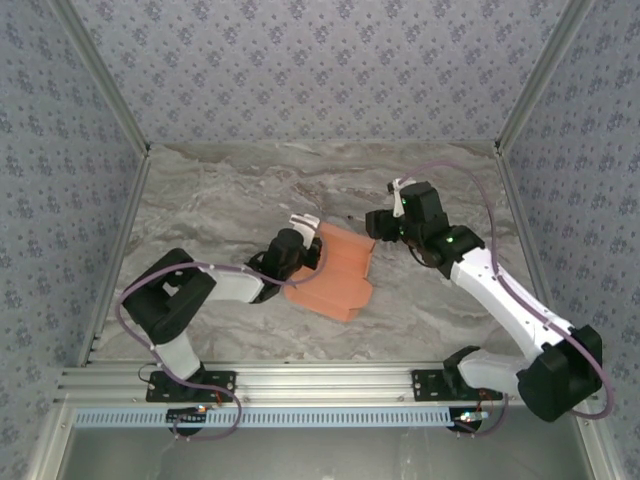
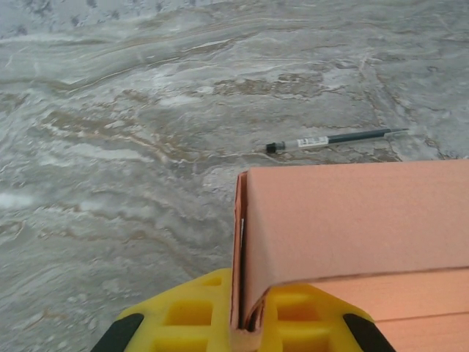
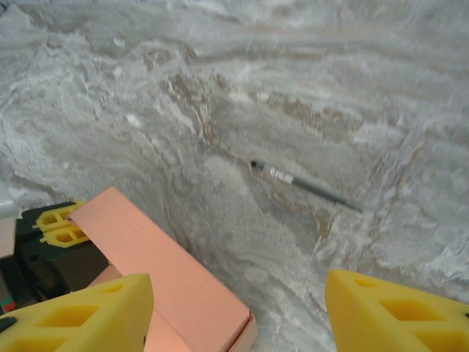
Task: Fold the paper box
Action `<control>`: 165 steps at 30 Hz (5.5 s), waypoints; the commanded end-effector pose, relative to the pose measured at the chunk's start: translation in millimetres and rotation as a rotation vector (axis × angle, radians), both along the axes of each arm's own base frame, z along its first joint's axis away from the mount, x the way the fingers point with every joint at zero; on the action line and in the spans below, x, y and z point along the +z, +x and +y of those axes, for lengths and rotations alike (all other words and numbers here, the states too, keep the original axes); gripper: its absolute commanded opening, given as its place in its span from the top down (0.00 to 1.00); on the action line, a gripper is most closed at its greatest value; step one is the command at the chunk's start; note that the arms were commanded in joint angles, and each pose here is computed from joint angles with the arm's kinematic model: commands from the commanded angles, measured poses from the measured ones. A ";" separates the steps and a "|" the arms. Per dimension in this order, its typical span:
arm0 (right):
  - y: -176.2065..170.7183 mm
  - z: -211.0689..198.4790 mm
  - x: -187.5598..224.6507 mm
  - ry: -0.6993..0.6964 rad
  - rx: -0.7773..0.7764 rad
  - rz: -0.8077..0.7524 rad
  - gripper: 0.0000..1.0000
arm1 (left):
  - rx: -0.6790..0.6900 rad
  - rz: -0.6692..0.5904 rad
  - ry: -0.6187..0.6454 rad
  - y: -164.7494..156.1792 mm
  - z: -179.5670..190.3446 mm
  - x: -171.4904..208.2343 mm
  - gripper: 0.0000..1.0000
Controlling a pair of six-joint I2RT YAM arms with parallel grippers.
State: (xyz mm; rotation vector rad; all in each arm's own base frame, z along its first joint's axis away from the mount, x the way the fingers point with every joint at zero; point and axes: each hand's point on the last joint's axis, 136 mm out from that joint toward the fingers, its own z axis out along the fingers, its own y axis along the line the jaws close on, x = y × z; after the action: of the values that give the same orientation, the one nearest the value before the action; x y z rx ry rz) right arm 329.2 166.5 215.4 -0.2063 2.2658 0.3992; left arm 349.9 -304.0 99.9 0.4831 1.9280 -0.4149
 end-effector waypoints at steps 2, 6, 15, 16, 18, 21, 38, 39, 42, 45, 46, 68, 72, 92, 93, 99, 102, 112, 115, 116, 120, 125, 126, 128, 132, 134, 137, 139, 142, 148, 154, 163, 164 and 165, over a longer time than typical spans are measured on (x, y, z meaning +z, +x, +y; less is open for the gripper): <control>-7.1 8.2 -34.8 0.082 0.091 0.135 0.36 | -0.065 -0.100 -0.031 -4.6 -17.6 7.6 0.95; -2.7 5.2 -62.2 0.099 0.082 0.215 0.38 | -0.077 -0.112 -0.034 -6.9 -22.0 1.3 0.95; -6.7 12.9 -103.2 0.100 0.112 0.309 0.42 | -0.079 -0.100 -0.014 -7.4 -23.5 -13.1 0.92; -7.7 12.8 -106.4 0.098 0.113 0.315 0.43 | -0.079 -0.099 -0.011 -7.7 -23.3 -15.1 0.92; -10.3 13.4 -112.2 0.089 0.116 0.326 0.43 | -0.079 -0.098 -0.008 -8.0 -23.0 -18.0 0.92; -14.6 14.4 -121.0 0.068 0.119 0.343 0.44 | -0.082 -0.095 -0.007 -8.5 -23.3 -21.4 0.92; -36.2 3.8 -154.4 -0.179 0.111 0.333 0.49 | -0.085 -0.079 0.008 -16.1 -15.6 -41.8 0.89; -35.5 5.1 -152.2 -0.180 0.114 0.324 0.49 | -0.085 -0.081 0.010 -15.9 -15.2 -41.5 0.89; -30.1 10.8 -136.7 -0.160 0.126 0.286 0.49 | -0.083 -0.088 0.013 -15.3 -14.4 -38.7 0.89; -22.0 19.3 -112.6 -0.120 0.140 0.236 0.47 | -0.085 -0.092 0.009 -14.9 -16.1 -34.7 0.89; -19.8 21.7 -103.6 -0.105 0.143 0.217 0.46 | -0.086 -0.091 0.008 -14.7 -16.2 -33.4 0.90; -3.5 39.0 -36.8 0.172 0.211 0.161 0.36 | -0.283 -0.094 -0.024 -29.4 -35.2 0.5 0.93; 4.0 52.7 -60.0 0.209 0.235 0.230 0.36 | -0.312 -0.103 -0.036 -31.7 -40.5 -5.1 0.92; 14.1 89.9 -107.4 0.244 0.303 0.375 0.39 | -0.312 -0.089 -0.031 -32.6 -39.6 -18.1 0.85; 13.2 89.9 -109.0 0.243 0.302 0.380 0.40 | -0.311 -0.089 -0.031 -32.5 -39.2 -18.7 0.84; 10.2 88.2 -117.9 0.225 0.294 0.395 0.41 | -0.310 -0.084 -0.024 -32.8 -38.5 -22.3 0.83; 6.9 87.0 -124.2 0.201 0.288 0.405 0.42 | -0.307 -0.080 -0.019 -33.7 -36.6 -24.8 0.82; -3.3 80.8 -140.6 0.091 0.257 0.413 0.42 | -0.294 -0.063 -0.012 -38.8 -28.2 -31.6 0.73; -5.5 77.0 -146.4 0.041 0.243 0.410 0.43 | -0.292 -0.060 -0.012 -39.1 -26.1 -33.1 0.73; -5.7 74.7 -148.4 0.018 0.234 0.407 0.43 | -0.292 -0.059 -0.015 -38.7 -25.3 -33.1 0.73; -7.1 68.8 -149.8 -0.044 0.219 0.389 0.43 | -0.301 -0.047 -0.037 -38.6 -23.1 -31.3 0.72; -8.7 68.0 -141.7 -0.055 0.225 0.365 0.43 | -0.322 -0.041 -0.048 -38.4 -23.7 -28.2 0.72; -7.9 68.9 -139.0 -0.046 0.228 0.361 0.43 | -0.333 -0.041 -0.049 -38.4 -25.7 -27.0 0.72; -7.3 72.2 -133.3 -0.025 0.238 0.353 0.43 | -0.344 -0.037 -0.048 -37.5 -28.5 -26.8 0.72; -5.2 78.7 -124.0 0.010 0.254 0.344 0.42 | -0.364 -0.042 -0.050 -35.9 -34.6 -23.3 0.75; -5.2 80.3 -122.0 0.022 0.258 0.345 0.42 | -0.368 -0.044 -0.049 -34.2 -37.0 -22.4 0.76; -3.8 81.8 -119.0 0.037 0.258 0.342 0.41 | -0.370 -0.046 -0.054 -31.4 -39.7 -20.8 0.79; -2.9 81.7 -117.3 0.045 0.255 0.342 0.41 | -0.369 -0.048 -0.056 -29.8 -41.6 -20.1 0.81; -1.7 82.2 -112.8 0.057 0.254 0.338 0.40 | -0.354 -0.052 -0.053 -26.4 -40.9 -20.3 0.85; 2.5 80.2 -96.4 0.085 0.249 0.309 0.39 | -0.318 -0.053 -0.042 -21.7 -36.7 -21.5 0.90; 2.5 75.9 -80.1 0.097 0.244 0.285 0.37 | -0.306 -0.035 -0.040 -21.2 -35.5 -21.0 0.92; -1.3 47.4 -41.5 0.125 0.188 0.202 0.36 | -0.242 0.092 0.061 -17.6 -21.7 -20.6 0.93; -1.8 42.5 -36.9 0.123 0.178 0.190 0.36 | -0.233 0.122 0.079 -17.0 -19.2 -20.4 0.93; -2.7 36.5 -32.5 0.122 0.167 0.178 0.36 | -0.224 0.160 0.101 -16.7 -16.2 -20.0 0.93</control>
State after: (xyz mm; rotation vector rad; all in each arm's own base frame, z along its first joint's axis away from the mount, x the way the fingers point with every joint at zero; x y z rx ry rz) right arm 333.8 217.7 174.6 -0.3350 2.3971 0.6917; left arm 332.0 -332.8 77.8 0.7675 1.9354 -0.5695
